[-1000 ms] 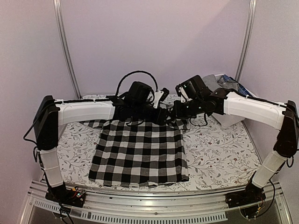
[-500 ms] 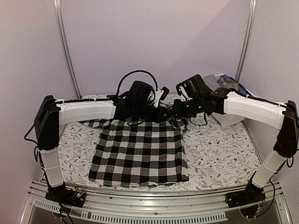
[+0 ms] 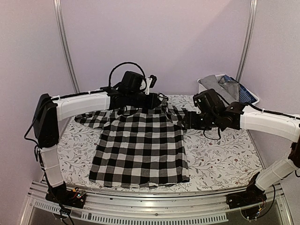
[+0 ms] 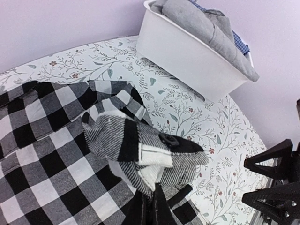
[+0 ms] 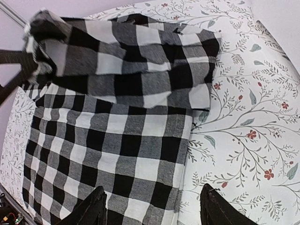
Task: Fold and stack the long sleeve shirts
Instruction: Pass from the right arm to the left, then pick up the corner of the shirt from the center of the board.
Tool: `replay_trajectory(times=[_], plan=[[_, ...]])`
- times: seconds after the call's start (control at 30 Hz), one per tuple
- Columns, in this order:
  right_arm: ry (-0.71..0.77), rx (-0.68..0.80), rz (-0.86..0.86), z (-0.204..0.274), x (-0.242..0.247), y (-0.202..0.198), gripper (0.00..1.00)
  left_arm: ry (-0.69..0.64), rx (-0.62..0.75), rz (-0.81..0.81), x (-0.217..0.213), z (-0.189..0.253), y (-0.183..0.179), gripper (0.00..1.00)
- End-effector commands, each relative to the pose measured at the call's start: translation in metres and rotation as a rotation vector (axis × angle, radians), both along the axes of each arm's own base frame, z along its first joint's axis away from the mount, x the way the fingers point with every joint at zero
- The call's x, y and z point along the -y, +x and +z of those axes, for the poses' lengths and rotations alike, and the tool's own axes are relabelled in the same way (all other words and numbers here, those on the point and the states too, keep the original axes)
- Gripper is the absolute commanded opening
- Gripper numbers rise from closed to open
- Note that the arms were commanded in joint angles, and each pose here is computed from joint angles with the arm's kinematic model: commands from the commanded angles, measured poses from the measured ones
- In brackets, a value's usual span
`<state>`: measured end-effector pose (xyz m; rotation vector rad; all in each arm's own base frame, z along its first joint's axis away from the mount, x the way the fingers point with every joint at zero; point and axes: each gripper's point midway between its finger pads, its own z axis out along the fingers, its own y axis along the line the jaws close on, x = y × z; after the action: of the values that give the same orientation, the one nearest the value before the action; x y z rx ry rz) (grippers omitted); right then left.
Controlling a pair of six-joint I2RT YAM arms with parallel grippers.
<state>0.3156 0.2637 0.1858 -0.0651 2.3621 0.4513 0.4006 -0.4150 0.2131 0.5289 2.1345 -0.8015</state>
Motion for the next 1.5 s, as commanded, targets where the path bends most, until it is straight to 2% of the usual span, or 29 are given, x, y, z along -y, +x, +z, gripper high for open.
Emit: replay_trajectory(times=[0.0,0.1,0.43,0.77,1.2,1.3,1.47], plan=[[-0.011,-0.059,-0.062,-0.029,0.017,-0.011,0.61,-0.016,0.027,0.071,-0.028,0.028,0.019,0.00],[-0.020,-0.116,-0.067,-0.052,0.023,-0.023,0.56,-0.017,0.050,0.095,-0.045,0.042,0.025,0.00],[0.017,-0.260,-0.010,-0.102,0.016,-0.053,0.47,-0.010,0.077,0.205,-0.110,0.066,0.041,0.00],[-0.005,-0.362,0.075,-0.135,-0.015,-0.086,0.46,0.002,0.073,0.264,-0.154,0.064,0.045,0.00],[-0.005,-0.457,0.105,-0.148,-0.017,-0.142,0.44,0.003,0.062,0.271,-0.171,0.057,0.048,0.00],[-0.006,-0.472,0.113,-0.146,-0.020,-0.153,0.36,0.002,0.061,0.274,-0.172,0.056,0.050,0.00],[-0.033,-0.493,0.118,-0.141,-0.022,-0.166,0.10,-0.002,0.058,0.278,-0.174,0.055,0.053,0.00]])
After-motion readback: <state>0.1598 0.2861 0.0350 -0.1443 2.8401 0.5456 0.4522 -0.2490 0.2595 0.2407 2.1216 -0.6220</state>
